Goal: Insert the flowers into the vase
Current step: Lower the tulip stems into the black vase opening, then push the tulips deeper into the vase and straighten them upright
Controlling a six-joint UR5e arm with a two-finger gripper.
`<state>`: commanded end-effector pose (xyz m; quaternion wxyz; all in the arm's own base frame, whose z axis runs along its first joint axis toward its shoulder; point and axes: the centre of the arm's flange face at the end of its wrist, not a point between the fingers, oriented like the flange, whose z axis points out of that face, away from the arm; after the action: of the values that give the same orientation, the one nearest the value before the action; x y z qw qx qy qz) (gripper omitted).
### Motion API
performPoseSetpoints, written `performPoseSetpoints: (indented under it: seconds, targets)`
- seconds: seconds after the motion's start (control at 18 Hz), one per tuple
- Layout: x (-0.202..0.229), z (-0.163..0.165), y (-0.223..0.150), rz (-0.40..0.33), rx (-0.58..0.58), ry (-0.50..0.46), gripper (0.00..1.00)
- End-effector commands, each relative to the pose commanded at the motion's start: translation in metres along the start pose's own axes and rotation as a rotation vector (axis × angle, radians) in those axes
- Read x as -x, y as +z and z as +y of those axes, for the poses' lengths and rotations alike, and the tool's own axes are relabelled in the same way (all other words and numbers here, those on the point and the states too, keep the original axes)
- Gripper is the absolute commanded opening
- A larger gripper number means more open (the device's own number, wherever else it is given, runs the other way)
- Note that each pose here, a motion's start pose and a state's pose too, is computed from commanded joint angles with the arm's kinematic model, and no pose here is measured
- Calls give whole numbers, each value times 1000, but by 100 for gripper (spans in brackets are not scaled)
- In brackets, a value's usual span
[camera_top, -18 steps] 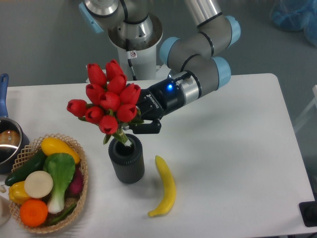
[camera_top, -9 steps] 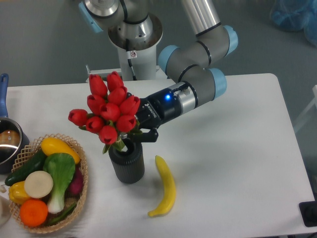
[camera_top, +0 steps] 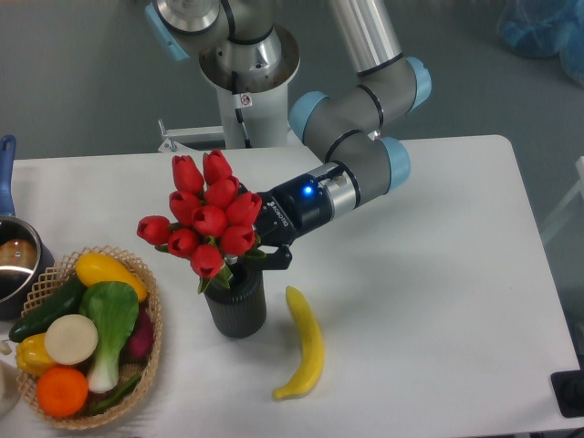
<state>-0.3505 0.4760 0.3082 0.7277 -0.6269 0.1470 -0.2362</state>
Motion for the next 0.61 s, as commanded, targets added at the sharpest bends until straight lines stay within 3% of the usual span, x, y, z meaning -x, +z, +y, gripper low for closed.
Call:
performPoseSetpoints:
  seconds: [0.61]
  targets:
    - [-9, 49, -12, -27, -1, 24, 26]
